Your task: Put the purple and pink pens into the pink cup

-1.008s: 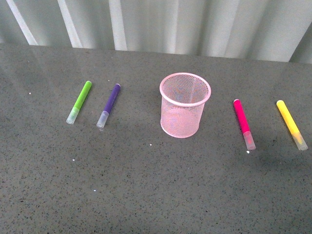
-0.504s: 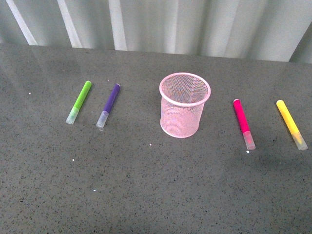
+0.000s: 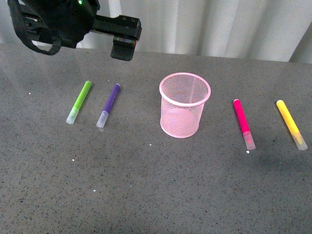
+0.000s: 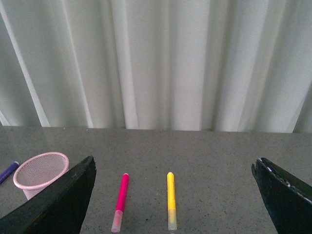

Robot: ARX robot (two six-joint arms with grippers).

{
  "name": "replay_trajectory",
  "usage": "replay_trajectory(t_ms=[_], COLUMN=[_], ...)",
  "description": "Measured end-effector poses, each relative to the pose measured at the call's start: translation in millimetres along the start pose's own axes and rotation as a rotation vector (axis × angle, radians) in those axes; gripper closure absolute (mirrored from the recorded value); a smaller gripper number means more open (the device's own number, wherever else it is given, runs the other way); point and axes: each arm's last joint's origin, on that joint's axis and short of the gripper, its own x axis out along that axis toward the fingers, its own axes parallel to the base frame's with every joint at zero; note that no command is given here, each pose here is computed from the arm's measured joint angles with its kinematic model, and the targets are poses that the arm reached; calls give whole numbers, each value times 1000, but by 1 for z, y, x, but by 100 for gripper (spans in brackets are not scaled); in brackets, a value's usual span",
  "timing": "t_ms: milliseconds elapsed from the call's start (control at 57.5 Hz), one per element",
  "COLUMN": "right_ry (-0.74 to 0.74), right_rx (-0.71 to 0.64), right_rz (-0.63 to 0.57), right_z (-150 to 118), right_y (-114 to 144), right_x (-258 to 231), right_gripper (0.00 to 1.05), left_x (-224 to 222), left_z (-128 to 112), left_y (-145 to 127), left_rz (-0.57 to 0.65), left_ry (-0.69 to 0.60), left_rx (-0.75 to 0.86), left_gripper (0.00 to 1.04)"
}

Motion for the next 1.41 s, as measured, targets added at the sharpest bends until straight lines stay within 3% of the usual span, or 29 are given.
replay_trajectory(t_ms=[348,1408], right_ry=[0,0], right_rx=[0,0], right_rz=[0,0], right_z=[0,0], right_y=[0,0], right_x=[0,0], right_gripper=[7,7], left_x=[50,112], left_z=[-29,-43], left_y=[-27,-30], left_rz=[-48,-29], left_ry=[63,96], left_rx=[27,9], left_gripper=[7,7])
